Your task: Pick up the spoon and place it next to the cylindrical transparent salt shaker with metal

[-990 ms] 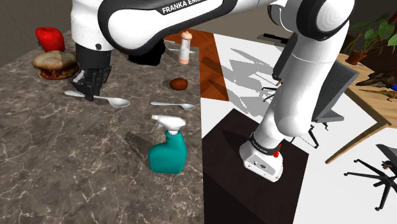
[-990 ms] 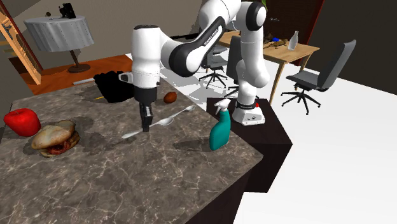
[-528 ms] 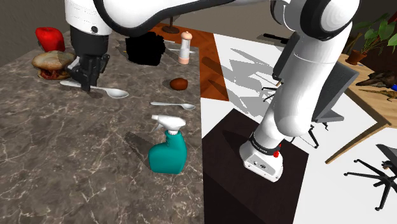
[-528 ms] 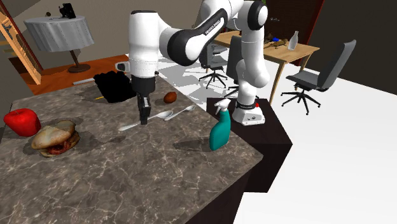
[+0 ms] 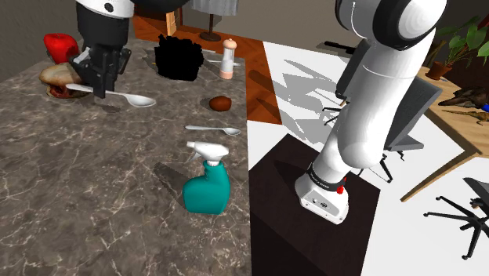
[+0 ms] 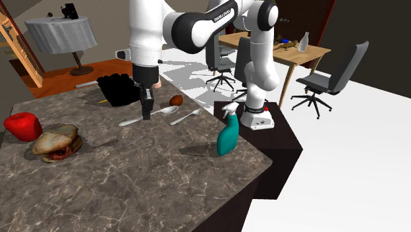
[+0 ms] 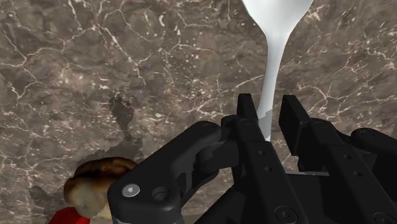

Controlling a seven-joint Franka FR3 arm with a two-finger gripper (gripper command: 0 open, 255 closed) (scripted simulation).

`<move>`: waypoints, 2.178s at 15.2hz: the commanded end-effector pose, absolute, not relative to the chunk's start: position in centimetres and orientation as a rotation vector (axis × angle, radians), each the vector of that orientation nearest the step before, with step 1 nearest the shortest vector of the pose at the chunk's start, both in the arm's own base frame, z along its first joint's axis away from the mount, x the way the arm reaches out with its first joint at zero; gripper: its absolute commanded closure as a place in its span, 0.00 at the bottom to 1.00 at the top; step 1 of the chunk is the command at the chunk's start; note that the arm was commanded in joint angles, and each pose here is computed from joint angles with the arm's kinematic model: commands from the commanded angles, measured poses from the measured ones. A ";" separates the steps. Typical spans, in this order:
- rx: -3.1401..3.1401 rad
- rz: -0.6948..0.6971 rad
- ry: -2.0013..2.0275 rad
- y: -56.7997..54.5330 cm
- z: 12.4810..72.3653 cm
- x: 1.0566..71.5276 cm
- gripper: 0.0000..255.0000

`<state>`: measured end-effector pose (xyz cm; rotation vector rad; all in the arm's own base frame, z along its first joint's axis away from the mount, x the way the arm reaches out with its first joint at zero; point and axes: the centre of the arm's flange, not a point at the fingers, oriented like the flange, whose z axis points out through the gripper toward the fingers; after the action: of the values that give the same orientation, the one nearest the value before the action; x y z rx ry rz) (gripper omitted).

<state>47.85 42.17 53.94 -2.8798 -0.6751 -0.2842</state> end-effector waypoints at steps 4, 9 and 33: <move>-2.880 -0.283 -0.675 42.1 56.5 47.9 1.00; -2.880 -0.283 -0.675 42.1 59.2 47.9 1.00; -2.880 -0.283 -0.675 12.1 59.6 52.4 1.00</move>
<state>52.20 13.27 59.75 -2.8808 -0.6730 -0.2834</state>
